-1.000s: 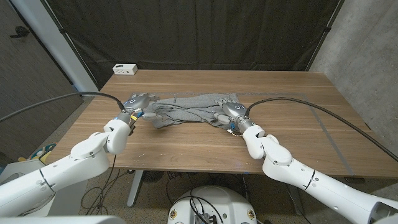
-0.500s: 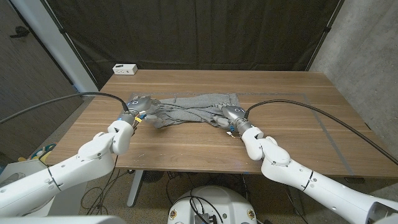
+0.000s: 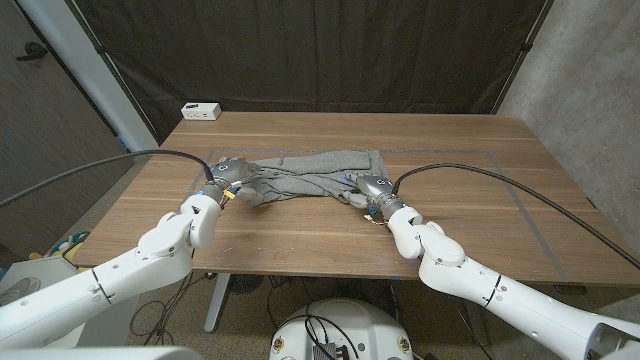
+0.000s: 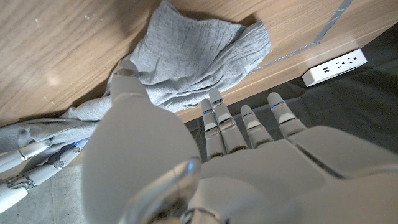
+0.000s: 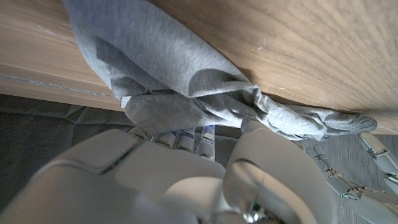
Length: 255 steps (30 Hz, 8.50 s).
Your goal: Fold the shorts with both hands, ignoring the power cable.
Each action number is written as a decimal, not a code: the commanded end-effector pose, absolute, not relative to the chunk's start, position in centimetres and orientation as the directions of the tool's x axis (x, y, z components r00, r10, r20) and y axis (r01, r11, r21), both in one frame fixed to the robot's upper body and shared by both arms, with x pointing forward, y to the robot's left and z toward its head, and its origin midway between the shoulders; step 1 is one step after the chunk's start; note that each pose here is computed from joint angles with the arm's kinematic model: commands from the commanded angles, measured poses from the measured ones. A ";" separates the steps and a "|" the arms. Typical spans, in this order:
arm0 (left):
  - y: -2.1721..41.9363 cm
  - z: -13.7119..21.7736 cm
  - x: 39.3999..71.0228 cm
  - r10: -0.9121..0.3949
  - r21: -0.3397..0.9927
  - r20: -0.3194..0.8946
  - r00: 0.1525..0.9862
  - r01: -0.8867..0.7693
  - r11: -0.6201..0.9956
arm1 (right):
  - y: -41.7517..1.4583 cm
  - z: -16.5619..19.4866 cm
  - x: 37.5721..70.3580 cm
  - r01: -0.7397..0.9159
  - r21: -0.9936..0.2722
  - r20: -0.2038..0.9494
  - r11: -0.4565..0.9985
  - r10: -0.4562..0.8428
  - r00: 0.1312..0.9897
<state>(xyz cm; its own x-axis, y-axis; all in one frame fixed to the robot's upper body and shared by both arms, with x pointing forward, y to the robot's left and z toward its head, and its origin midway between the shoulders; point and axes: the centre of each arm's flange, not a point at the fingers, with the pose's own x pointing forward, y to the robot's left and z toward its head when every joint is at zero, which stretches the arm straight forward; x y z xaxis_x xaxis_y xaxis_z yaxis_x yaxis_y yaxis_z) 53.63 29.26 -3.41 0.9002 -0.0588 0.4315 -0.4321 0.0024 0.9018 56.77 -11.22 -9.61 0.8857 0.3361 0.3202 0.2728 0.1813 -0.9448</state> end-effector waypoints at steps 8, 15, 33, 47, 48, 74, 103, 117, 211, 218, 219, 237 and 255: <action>27.8 -3.1 55.5 -0.048 0.950 0.295 0.954 -0.299 -0.086 | -11.7 -9.9 57.5 0.248 -0.945 0.307 0.212 0.329 0.893; 27.1 -3.1 55.5 -0.058 0.927 0.345 0.937 -0.350 -0.137 | -11.9 -10.0 57.7 0.240 -0.947 0.302 0.215 0.332 0.894; 26.2 -4.3 56.4 -0.038 0.833 0.463 0.886 -0.449 -0.323 | -11.9 -10.1 58.2 0.188 -0.964 0.244 0.189 0.339 0.908; 24.8 -3.9 56.2 -0.175 0.612 0.664 0.727 -0.663 -0.432 | -11.9 -10.2 58.2 0.171 -0.970 0.225 0.175 0.363 0.905; 24.7 -3.8 56.2 -0.183 0.597 0.672 0.717 -0.671 -0.439 | -11.9 -10.2 58.2 0.168 -0.970 0.223 0.178 0.360 0.906; 23.3 -0.8 55.5 -0.327 0.375 0.722 0.610 -0.741 -0.556 | -12.1 -10.1 58.6 0.165 -0.970 0.221 0.177 0.366 0.904; 21.7 3.2 54.0 -0.499 0.154 0.726 0.474 -0.818 -0.554 | -12.7 -10.2 59.2 0.156 -0.971 0.214 0.182 0.365 0.906; 20.9 4.4 53.5 -0.611 0.022 0.694 0.381 -0.859 -0.511 | -12.9 -10.2 59.4 0.156 -0.970 0.218 0.188 0.370 0.903; 9.4 10.6 54.8 -0.968 -0.386 0.211 0.137 -0.898 -0.212 | -13.5 -12.5 58.9 0.133 -0.963 0.218 0.234 0.390 0.895; 8.3 10.1 55.1 -0.974 -0.379 0.183 0.137 -0.904 -0.198 | -13.4 -12.5 58.9 0.132 -0.962 0.221 0.238 0.400 0.889; 8.1 10.0 55.2 -0.975 -0.373 0.178 0.135 -0.907 -0.194 | -13.4 -12.4 58.9 0.131 -0.962 0.221 0.239 0.402 0.888; 4.9 7.9 55.7 -0.992 -0.278 0.113 0.058 -0.956 -0.088 | -13.6 -12.4 58.6 0.136 -0.961 0.227 0.242 0.403 0.887; 4.5 5.5 56.6 -0.991 -0.212 0.115 0.067 -0.973 -0.091 | -13.5 -11.4 57.3 0.167 -0.960 0.249 0.224 0.415 0.875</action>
